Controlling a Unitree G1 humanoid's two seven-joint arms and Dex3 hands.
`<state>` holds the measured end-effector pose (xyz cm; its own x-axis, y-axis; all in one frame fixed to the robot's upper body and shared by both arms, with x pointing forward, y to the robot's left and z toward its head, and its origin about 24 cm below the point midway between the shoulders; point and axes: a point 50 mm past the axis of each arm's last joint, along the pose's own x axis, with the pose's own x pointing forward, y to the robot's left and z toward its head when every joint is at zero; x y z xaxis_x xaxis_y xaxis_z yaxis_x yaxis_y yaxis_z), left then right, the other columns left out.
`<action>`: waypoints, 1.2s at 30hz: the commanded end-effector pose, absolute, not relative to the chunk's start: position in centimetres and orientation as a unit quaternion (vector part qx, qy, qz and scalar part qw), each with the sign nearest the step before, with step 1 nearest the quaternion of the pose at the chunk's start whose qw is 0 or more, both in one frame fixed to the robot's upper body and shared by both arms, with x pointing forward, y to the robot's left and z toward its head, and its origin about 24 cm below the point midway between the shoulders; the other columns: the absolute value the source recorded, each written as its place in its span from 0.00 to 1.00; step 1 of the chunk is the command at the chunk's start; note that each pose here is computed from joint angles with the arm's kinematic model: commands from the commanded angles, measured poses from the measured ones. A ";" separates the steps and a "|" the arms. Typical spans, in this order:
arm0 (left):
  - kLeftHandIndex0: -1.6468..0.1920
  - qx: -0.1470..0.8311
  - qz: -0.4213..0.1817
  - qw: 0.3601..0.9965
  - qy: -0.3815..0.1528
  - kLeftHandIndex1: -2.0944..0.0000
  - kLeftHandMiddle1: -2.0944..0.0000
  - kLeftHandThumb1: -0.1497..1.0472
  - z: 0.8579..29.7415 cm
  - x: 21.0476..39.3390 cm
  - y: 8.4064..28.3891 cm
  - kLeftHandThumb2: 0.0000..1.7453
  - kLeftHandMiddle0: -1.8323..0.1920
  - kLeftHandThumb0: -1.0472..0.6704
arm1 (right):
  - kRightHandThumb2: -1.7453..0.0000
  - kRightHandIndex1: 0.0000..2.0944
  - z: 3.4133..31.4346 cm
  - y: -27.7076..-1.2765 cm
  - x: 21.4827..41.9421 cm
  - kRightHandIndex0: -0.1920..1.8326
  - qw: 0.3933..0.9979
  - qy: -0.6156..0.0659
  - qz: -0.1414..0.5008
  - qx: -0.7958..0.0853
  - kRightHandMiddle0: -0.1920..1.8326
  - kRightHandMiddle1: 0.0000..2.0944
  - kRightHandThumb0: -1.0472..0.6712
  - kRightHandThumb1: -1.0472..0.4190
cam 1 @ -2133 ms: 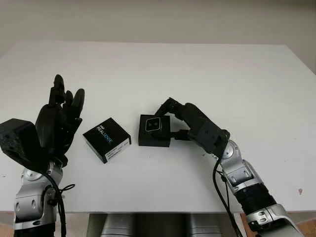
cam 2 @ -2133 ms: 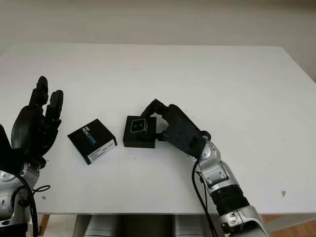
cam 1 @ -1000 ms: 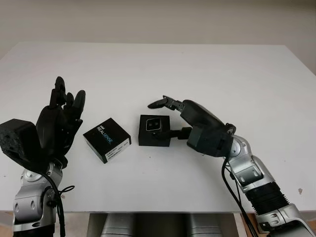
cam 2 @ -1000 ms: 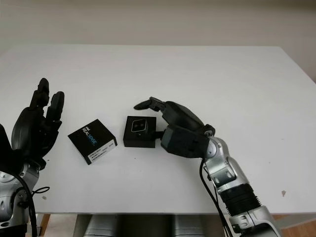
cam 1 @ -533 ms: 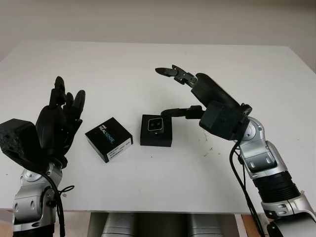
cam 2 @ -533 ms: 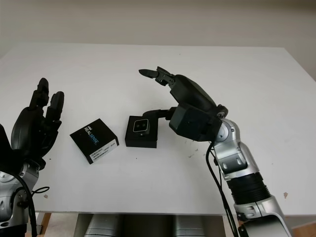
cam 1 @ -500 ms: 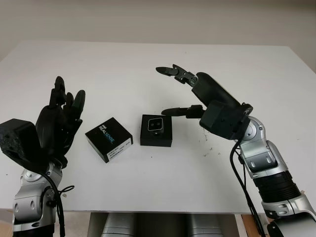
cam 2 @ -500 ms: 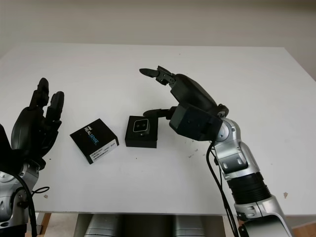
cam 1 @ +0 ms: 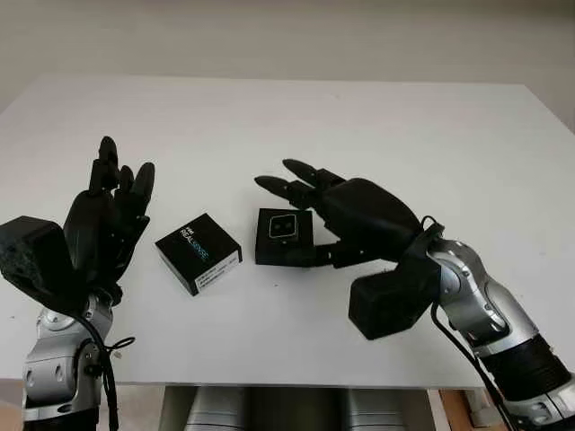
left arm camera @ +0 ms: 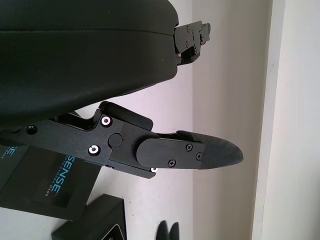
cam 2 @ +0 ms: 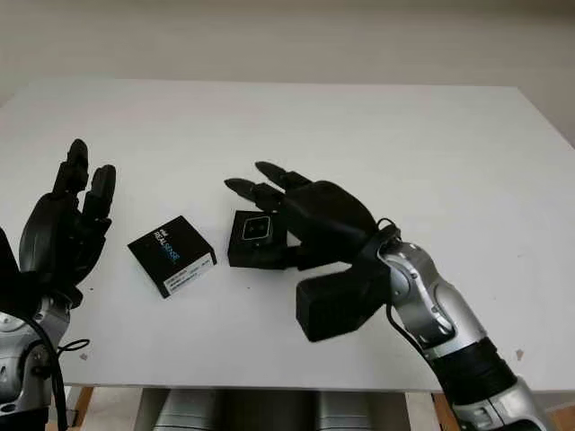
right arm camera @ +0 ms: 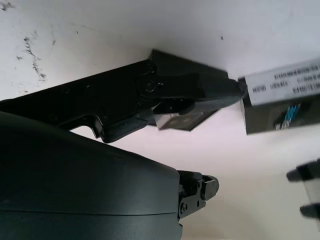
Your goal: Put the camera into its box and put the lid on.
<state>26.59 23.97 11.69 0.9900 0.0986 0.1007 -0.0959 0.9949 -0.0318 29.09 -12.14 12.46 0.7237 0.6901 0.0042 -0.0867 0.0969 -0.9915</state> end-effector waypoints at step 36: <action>1.00 -0.005 0.050 0.997 -0.060 0.98 0.99 1.00 12.1 26.4 24.4 0.19 1.00 0.21 | 0.66 0.02 7.4 -13.1 29.6 0.00 0.692 -0.127 0.299 -0.645 0.03 0.02 0.10 0.00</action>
